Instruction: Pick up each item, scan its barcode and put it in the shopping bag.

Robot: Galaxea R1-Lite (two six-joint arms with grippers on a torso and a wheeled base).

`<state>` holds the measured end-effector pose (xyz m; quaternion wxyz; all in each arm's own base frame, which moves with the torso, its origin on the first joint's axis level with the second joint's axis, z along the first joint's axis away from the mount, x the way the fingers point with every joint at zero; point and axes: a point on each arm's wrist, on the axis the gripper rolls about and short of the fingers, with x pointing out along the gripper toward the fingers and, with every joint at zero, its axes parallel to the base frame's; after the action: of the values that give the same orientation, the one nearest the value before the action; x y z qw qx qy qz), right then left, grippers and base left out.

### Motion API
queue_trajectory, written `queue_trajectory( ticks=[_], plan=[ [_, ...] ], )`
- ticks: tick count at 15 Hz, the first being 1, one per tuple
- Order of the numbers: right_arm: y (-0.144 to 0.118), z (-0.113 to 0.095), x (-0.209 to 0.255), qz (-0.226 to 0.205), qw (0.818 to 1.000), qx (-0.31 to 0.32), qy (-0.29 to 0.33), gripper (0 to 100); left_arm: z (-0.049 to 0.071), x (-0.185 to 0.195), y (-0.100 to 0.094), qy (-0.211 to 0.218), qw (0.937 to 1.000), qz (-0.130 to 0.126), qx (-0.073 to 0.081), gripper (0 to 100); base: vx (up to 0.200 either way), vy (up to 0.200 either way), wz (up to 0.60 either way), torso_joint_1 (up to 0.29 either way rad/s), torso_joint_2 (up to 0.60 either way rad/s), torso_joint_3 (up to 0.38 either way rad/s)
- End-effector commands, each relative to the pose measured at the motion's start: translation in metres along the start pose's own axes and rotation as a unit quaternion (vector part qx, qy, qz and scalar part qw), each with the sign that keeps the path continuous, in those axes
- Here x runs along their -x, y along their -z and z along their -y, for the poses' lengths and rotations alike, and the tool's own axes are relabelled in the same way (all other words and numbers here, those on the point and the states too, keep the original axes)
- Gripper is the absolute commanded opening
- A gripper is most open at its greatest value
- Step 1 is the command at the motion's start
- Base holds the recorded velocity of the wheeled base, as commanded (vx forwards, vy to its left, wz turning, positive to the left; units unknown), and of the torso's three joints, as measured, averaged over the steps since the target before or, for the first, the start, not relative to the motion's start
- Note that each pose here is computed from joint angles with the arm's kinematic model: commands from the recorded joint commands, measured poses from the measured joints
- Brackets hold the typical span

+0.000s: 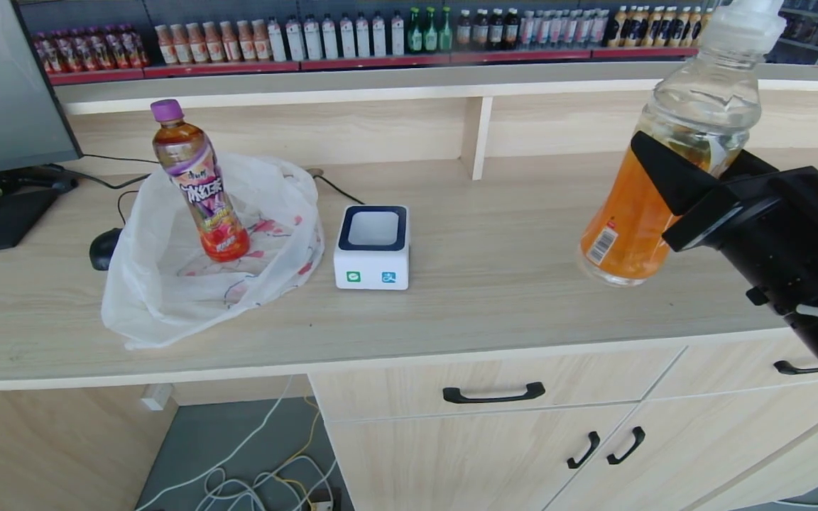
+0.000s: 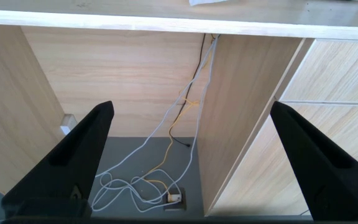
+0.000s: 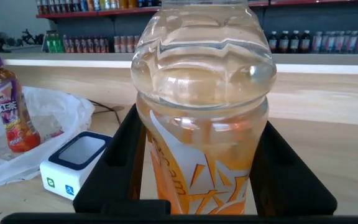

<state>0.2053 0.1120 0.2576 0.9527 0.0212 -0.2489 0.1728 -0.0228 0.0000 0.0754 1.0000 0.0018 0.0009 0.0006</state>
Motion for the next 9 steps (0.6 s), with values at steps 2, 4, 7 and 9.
queue_trajectory(
  ticks=[2,4,7,9],
  plan=[
    [0.0004,-0.0003,0.0004,-0.002,1.0,0.0,-0.002,0,0.0,0.0,0.0,0.0,1.0,0.0,0.0,100,0.0,0.2,0.0,0.017,0.01,0.002],
    [-0.0002,-0.0003,0.0002,0.0,1.0,0.0,-0.002,0,0.0,0.0,0.0,0.0,1.0,0.0,0.0,100,0.0,0.2,0.0,0.005,0.0,0.012],
    [-0.0029,-0.0001,-0.0009,0.008,1.0,-0.001,-0.001,0,0.0,0.0,0.0,0.0,1.0,0.0,0.0,100,0.0,0.2,0.0,-0.002,0.0,0.001],
    [0.0004,-0.001,0.0008,0.001,1.0,-0.001,-0.004,0,0.0,0.0,0.0,0.0,1.0,0.0,0.0,100,0.0,0.2,0.0,0.0,0.0,0.002]
  ],
)
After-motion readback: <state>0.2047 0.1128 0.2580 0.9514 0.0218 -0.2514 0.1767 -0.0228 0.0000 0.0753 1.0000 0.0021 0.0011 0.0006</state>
